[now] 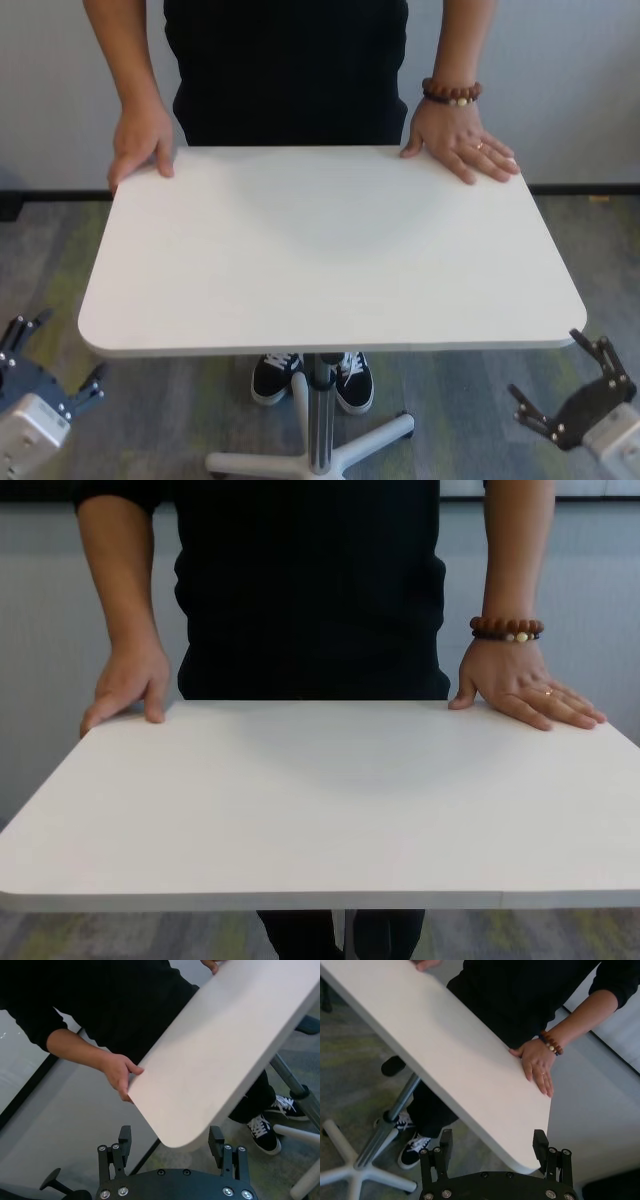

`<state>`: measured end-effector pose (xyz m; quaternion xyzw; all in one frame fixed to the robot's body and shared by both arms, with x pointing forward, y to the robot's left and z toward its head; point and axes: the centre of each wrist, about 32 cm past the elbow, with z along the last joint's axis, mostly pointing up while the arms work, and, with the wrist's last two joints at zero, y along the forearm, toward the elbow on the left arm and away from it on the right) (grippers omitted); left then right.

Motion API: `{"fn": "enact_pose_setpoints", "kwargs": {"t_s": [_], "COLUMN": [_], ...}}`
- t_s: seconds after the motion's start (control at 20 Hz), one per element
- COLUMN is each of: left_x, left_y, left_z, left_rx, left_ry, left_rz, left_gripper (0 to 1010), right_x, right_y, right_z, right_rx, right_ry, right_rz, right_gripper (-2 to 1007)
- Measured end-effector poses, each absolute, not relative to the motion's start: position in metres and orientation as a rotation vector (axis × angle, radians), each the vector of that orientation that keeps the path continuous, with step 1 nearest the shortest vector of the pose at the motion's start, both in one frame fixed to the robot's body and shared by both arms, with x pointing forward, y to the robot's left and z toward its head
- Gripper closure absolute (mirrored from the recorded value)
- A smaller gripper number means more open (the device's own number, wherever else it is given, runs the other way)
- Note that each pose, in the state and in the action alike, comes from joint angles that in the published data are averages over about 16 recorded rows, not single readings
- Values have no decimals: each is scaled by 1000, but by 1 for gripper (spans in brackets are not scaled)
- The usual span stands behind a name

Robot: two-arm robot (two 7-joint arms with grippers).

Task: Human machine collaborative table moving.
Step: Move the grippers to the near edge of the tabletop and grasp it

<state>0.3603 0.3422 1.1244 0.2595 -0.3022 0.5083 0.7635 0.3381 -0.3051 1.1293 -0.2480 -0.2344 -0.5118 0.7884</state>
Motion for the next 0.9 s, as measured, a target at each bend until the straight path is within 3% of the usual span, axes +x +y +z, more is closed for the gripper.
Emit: {"fn": "enact_pose_setpoints", "kwargs": {"t_s": [0.45,0.9], "left_x": [340,335], "left_y": [338,321], "left_z": [1111,1098], "left_rx": [624,651], "left_ry": [-676,-727], "left_rz": [1065,1030], "left_gripper": [10,10], "right_x": [319,319], "right_y": [-304,-294], "right_z": [1122,1111], "right_rx": [-674,-787], "right_ry": [-574,-681], "right_rz": [-1095,-1120], "right_gripper": [0,0]}}
